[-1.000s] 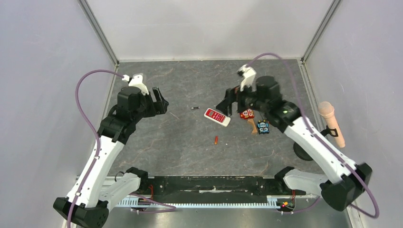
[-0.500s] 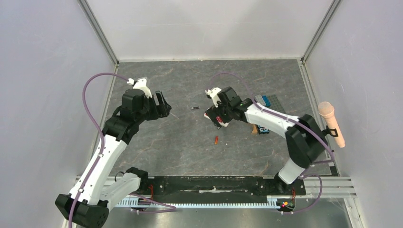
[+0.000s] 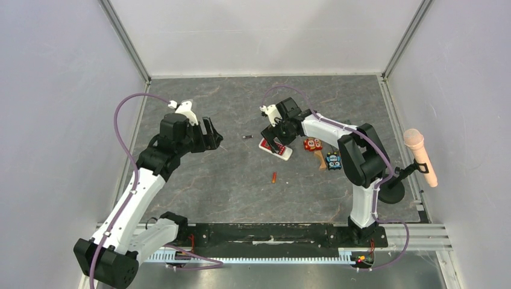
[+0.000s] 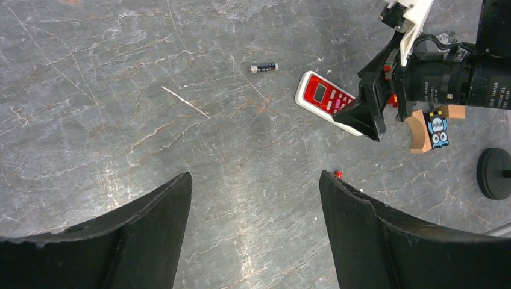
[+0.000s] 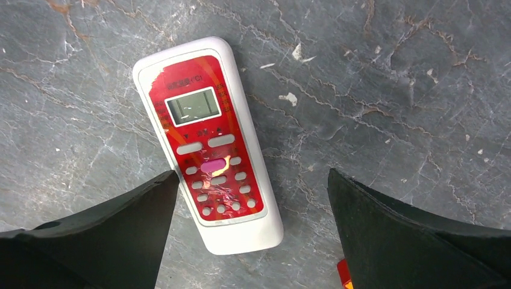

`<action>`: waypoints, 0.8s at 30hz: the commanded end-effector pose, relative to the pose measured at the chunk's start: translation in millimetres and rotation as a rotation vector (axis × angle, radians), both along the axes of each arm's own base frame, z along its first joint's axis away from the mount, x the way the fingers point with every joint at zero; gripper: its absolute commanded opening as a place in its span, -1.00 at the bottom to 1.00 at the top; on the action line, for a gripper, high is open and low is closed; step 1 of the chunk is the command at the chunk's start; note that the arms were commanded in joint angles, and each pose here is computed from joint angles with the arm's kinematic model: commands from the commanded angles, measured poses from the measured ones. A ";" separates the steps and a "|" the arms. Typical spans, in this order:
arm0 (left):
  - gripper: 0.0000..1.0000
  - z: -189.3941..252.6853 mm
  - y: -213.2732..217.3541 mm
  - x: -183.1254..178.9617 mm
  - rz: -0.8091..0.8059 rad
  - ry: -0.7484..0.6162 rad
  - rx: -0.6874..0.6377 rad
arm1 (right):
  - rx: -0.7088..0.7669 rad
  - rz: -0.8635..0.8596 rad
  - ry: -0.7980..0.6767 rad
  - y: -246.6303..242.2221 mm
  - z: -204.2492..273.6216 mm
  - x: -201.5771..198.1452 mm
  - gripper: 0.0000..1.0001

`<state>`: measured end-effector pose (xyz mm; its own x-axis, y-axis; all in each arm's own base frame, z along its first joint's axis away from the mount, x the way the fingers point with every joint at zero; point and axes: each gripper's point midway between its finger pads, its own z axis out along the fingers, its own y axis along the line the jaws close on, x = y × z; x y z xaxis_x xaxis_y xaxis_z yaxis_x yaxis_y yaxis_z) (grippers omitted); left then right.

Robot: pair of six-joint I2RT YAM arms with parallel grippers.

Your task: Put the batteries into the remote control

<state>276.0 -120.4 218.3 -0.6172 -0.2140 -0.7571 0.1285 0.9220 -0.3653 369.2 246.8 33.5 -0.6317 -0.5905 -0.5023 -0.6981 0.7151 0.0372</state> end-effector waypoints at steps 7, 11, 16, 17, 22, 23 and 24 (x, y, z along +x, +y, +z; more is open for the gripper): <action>0.65 0.5 -8.9 7.5 -0.017 -0.026 -0.048 | -0.017 0.044 0.049 -10.3 -5.4 -23.0 0.84; 0.64 0.6 -8.6 5.5 -0.010 -0.021 -0.059 | 0.048 0.036 0.023 -3.3 8.4 -25.6 0.89; 0.64 1.0 -8.1 1.9 -0.002 -0.023 -0.073 | 0.072 0.043 0.027 0.7 10.4 -30.4 0.90; 0.64 1.2 -7.9 1.1 0.000 -0.024 -0.075 | 0.055 0.041 0.027 -1.3 7.1 -31.5 0.89; 0.64 0.2 -7.4 -3.9 0.001 -0.022 -0.086 | -0.054 0.042 0.014 -9.5 -13.9 -40.1 0.80; 0.64 0.2 -6.6 -5.1 0.003 -0.022 -0.086 | -0.074 0.037 0.011 -11.1 -17.0 -41.0 0.70; 0.64 -0.1 -6.3 -6.3 0.003 -0.022 -0.086 | -0.087 0.022 0.010 -12.5 -19.3 -40.7 0.54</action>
